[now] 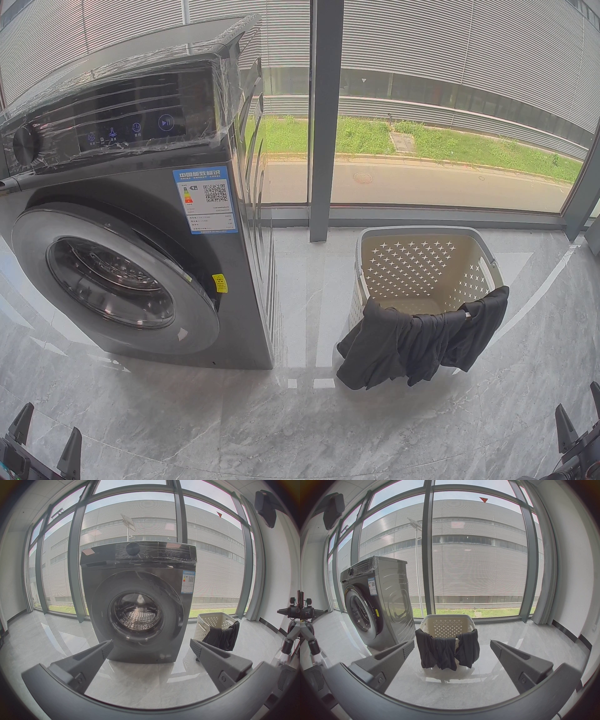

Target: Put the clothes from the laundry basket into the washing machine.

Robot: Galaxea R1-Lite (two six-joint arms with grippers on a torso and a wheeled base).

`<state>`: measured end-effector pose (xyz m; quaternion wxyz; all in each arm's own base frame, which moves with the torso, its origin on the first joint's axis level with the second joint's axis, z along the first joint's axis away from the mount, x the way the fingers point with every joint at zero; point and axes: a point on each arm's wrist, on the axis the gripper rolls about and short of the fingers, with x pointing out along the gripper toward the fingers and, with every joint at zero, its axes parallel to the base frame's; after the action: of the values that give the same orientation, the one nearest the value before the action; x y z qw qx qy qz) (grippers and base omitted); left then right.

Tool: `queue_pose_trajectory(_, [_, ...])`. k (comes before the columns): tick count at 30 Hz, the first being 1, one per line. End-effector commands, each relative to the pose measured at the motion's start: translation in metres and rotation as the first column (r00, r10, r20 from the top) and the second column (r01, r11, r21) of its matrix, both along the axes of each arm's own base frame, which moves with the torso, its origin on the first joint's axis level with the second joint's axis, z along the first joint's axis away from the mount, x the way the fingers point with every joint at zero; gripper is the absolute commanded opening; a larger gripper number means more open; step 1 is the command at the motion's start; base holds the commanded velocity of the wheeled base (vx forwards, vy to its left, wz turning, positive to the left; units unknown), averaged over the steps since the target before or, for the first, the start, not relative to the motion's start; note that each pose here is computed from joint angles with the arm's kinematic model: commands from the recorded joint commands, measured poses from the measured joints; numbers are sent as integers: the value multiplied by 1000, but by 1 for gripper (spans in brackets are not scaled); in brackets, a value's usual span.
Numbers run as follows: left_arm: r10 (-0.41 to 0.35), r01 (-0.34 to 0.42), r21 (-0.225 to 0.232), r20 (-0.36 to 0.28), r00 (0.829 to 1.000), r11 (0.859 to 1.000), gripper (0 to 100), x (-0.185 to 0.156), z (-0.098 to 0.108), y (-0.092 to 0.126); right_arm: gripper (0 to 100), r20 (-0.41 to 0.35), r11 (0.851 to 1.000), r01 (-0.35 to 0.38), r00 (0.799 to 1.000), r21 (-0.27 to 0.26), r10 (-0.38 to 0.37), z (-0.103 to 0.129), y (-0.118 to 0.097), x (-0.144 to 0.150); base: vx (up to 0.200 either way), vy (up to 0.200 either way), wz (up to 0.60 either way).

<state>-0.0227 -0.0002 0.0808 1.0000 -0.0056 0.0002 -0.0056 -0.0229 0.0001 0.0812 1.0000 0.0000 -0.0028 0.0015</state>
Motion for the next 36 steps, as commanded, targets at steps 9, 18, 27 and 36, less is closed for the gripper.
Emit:
queue_pose_trajectory(9, [2, -2, 1, 0, 1000, 1000, 100, 0, -5, 0, 100, -9, 1000, 0, 1000, 0, 0, -5, 0, 1, 0, -200, 0])
queue_pose_trajectory(18, [2, -2, -1, 0, 1000, 1000, 100, 0, -5, 0, 100, -9, 1000, 0, 1000, 0, 0, -5, 0, 1, 0, -200, 0])
queue_pose_trajectory(27, [2, -2, -1, 0, 1000, 1000, 100, 0, -5, 0, 100, -9, 1000, 1, 1000, 0, -1, -5, 0, 1, 0, -200, 0])
queue_pose_trajectory(36, [1, -1, 1, 0, 1000, 1000, 100, 0, -5, 0, 100, -9, 1000, 1, 1000, 0, -1, -5, 0, 1, 0, -178, 0])
